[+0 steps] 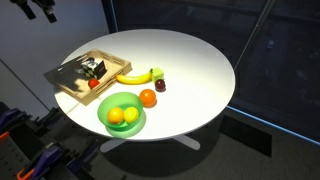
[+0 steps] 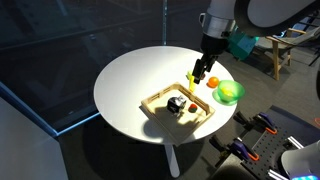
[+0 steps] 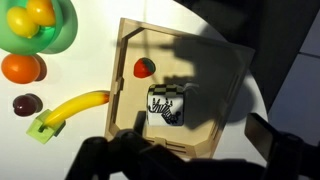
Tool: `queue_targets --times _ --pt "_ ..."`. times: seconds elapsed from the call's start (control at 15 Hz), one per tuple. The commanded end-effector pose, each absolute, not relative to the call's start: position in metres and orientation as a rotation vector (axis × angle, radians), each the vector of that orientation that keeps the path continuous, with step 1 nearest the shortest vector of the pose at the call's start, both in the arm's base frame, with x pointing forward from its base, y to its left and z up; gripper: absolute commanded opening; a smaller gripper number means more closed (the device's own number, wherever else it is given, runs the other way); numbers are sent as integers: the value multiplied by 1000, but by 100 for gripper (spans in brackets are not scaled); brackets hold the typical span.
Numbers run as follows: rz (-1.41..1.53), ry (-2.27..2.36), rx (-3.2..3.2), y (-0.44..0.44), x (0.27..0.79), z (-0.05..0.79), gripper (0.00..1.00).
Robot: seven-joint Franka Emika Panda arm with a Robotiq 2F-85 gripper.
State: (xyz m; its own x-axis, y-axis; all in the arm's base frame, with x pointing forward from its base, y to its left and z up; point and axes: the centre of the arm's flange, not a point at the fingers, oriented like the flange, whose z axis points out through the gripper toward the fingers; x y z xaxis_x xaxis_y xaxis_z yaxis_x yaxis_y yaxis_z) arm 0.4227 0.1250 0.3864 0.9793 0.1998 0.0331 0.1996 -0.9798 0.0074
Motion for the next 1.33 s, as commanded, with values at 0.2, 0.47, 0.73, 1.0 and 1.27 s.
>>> queue_targets --times 0.2,0.47,0.73,1.0,1.27 --pt "86 267 3112 105 462 371 100" --pt "56 177 3122 94 480 353 100" --pt "-41 152 3143 88 486 334 100" --pt "-99 180 3140 83 477 319 100" --pt "-79 248 3112 75 467 307 100"
